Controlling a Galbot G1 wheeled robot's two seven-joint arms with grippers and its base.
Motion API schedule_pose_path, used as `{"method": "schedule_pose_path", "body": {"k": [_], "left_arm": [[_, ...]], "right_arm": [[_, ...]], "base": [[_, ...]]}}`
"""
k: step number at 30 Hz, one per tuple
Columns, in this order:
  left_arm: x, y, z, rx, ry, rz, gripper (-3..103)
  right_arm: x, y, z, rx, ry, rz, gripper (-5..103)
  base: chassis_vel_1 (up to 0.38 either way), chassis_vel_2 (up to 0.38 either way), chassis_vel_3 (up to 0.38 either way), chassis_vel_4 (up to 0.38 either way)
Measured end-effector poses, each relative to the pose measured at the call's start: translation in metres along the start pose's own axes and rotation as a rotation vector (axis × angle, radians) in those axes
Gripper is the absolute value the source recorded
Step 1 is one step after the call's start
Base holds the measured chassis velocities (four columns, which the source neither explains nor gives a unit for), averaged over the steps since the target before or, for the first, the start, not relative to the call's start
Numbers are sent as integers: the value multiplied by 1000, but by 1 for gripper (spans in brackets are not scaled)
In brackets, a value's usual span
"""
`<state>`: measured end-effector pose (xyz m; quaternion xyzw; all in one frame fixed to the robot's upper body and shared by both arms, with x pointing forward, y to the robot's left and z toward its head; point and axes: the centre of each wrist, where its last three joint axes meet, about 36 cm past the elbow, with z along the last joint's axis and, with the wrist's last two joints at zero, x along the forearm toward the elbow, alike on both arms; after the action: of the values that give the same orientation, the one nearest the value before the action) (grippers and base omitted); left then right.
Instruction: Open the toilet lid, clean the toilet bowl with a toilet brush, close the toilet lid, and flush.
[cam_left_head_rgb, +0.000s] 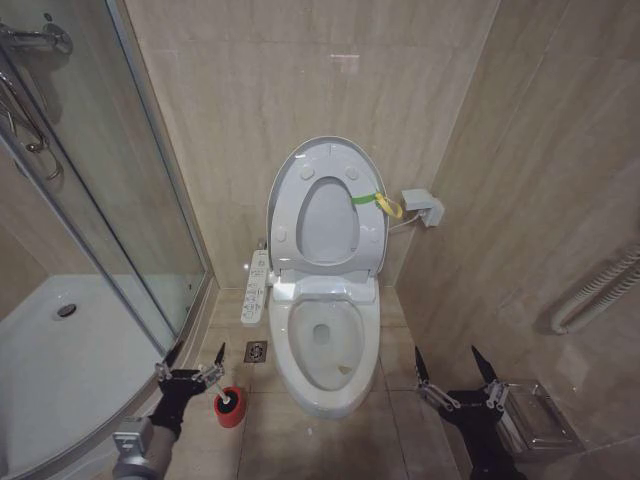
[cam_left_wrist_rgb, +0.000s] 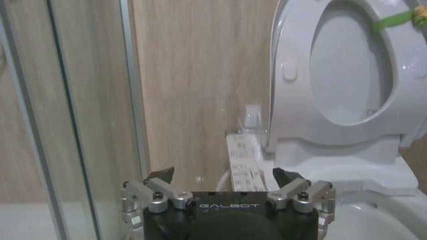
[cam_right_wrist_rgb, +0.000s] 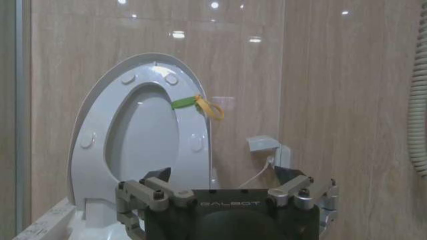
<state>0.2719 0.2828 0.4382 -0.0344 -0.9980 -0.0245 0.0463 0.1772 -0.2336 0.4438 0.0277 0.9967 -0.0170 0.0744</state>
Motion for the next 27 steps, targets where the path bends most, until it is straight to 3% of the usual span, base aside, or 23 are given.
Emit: {"method": "schedule_pose_path", "body": {"k": [8,11,16,19,21,27], "left_arm": [[5,13,-28,-54,-74,18,100],[4,16,-29,-66,-73,28,100],[-13,26,19,-39,30,50,98],[-22,29,39,-47,54,61,98],[-29,26,54,-24,76,57,99],[-24,13,97,36,34,-6,99]], "right_arm": [[0,0,0,0,0,0,100],[0,0,0,0,0,0,100],[0,0,0,0,0,0,100],[0,0,0,0,0,0,100],[0,0,0,0,0,0,100],[0,0,0,0,0,0,100]], "base": [[0,0,0,0],[0,0,0,0],[0,0,0,0],[0,0,0,0],[0,0,0,0],[0,0,0,0]]}}
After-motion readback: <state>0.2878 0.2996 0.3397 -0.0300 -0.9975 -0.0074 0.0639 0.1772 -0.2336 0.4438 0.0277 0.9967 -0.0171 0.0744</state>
